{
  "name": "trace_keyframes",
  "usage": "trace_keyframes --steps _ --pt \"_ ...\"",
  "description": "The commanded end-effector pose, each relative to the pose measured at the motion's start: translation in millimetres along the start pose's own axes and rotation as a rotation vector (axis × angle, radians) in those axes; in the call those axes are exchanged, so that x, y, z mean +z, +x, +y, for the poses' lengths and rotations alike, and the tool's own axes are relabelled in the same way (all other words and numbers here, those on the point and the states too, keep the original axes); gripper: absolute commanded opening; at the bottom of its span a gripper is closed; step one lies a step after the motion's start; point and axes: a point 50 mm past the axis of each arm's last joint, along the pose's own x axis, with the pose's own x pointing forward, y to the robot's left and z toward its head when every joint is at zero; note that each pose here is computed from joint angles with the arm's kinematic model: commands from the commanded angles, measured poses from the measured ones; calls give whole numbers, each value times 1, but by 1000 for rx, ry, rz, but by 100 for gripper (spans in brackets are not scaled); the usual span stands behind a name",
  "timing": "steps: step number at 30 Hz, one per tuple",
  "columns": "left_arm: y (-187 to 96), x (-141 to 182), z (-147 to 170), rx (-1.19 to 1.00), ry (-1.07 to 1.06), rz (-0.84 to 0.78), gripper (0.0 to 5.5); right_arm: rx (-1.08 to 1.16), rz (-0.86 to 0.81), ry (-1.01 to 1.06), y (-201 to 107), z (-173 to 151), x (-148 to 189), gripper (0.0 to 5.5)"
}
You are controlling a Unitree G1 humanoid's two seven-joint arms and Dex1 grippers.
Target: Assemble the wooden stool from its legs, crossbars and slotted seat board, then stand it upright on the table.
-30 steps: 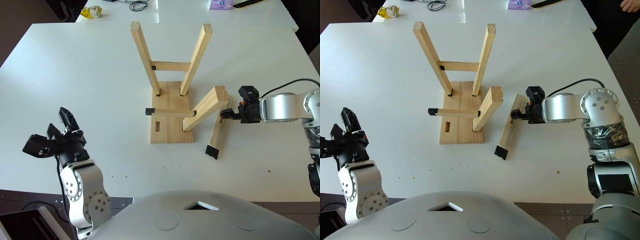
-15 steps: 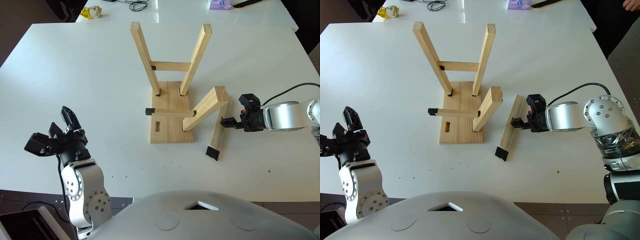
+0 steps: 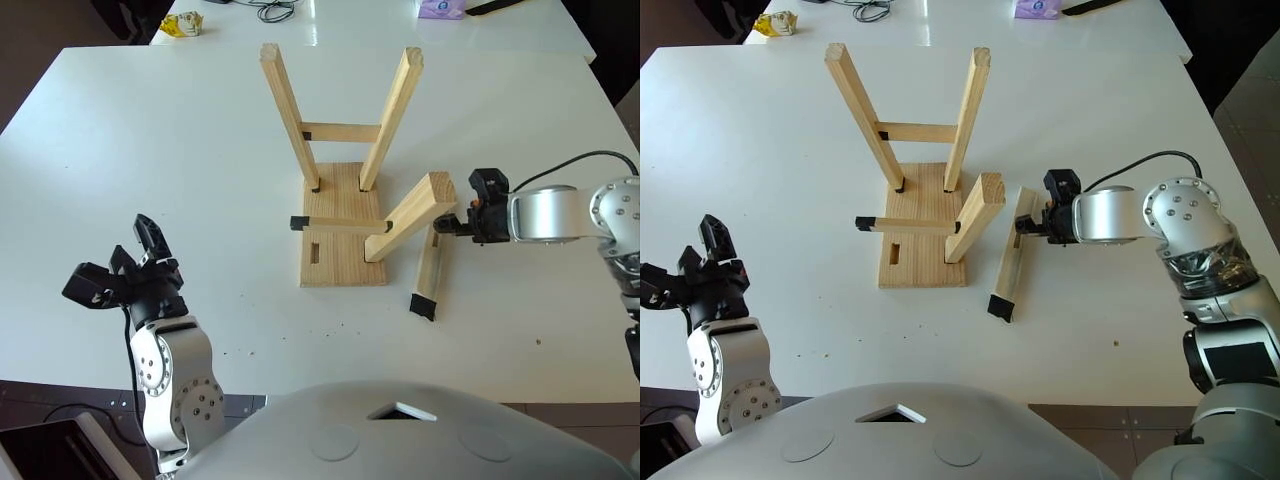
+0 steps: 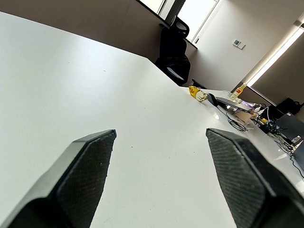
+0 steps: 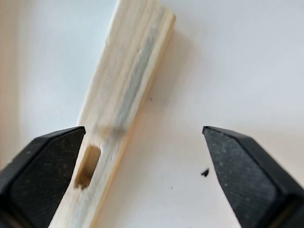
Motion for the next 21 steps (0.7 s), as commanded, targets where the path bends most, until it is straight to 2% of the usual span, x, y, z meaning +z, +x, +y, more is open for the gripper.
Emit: trace_keyframes --steps 1,5,9,12,17,21 --pt "4 -4 -5 -5 -30 1 353 -13 -49 -17 8 4 13 457" --pt "7 -4 -7 -22 -29 7 353 13 -58 -9 0 -2 14 457" --pt "7 -6 -3 -20 -26 14 353 162 -20 -35 -20 -6 8 457" --pt "7 -8 -3 -27 -25 23 353 128 1 -47 -28 -19 1 457" --pt "-8 -5 4 31 -25 3 353 164 102 -124 -29 -18 -14 457" --pt "-11 -4 6 32 -18 12 353 289 197 -152 -32 -16 -31 457"
